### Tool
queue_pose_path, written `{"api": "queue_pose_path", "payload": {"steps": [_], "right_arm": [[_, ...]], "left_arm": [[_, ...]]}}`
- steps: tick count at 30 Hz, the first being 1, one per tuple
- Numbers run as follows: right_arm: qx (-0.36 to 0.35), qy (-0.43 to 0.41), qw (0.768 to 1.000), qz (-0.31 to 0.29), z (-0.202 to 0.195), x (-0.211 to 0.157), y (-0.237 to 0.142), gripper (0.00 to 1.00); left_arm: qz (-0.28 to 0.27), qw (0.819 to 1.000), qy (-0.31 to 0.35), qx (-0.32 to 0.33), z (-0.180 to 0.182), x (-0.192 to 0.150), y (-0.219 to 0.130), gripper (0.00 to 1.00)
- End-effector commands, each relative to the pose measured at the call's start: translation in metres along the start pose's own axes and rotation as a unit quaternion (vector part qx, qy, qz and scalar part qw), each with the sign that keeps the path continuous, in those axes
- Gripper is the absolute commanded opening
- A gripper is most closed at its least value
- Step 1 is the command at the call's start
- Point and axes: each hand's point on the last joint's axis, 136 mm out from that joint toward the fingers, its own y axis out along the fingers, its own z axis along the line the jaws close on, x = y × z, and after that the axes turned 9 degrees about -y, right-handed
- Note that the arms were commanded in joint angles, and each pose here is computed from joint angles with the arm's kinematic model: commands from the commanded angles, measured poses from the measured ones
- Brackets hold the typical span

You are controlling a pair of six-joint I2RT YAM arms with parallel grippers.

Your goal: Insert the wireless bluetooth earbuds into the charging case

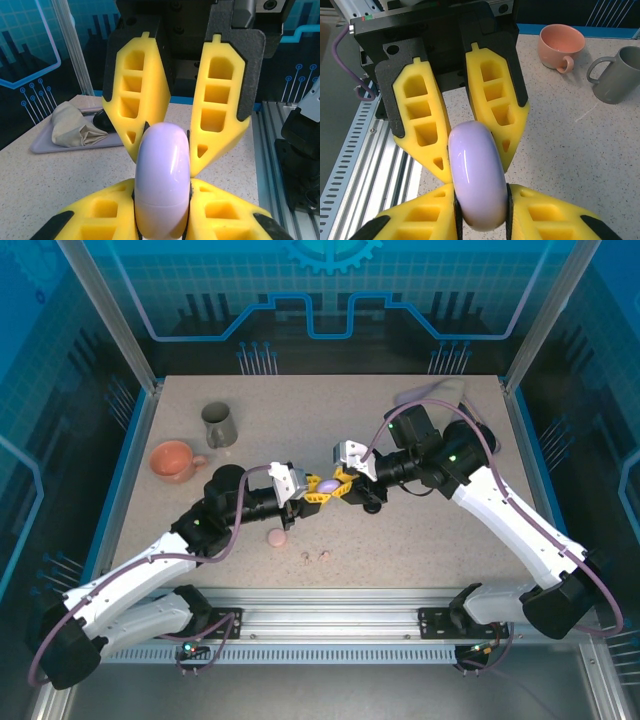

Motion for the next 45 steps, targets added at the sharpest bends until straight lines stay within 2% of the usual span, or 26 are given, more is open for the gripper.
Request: {"api": "queue_pose_path", "payload": {"steps": [1,11,19,26,34,38,45], "right_arm": [[0.011,-0.004,1.000,-0.018,0.007,0.013,-0.007,0.24],[-0.005,0.037,0.999,0.008,-0.001,-0.009,-0.007,0.21],[-0.038,0.125,0.987,0.088,-0.014,-0.065,-0.002,0.23],[-0.014,0.221,0.957,0.188,-0.011,-0.129,0.023,0.23],[0.076,0.310,0.906,0.279,0.008,-0.194,0.066,0.23],[0.119,0.347,0.879,0.306,0.016,-0.213,0.082,0.22],[0.148,0.368,0.860,0.321,0.017,-0.227,0.098,0.24]], "left_arm": [[-0.023,0.999,0.021,-0.007,-0.004,0.020,-0.001,0.11],[-0.020,1.000,0.021,0.012,0.001,0.016,-0.004,0.49],[-0.030,0.997,0.024,0.067,0.012,0.012,-0.021,0.80],[-0.047,0.988,0.024,0.148,0.028,0.020,-0.048,0.89],[-0.058,0.983,0.033,0.172,0.028,0.028,-0.065,0.92],[-0.054,0.984,0.034,0.169,0.027,0.026,-0.064,0.92],[-0.049,0.985,0.031,0.165,0.027,0.023,-0.062,0.92]]}}
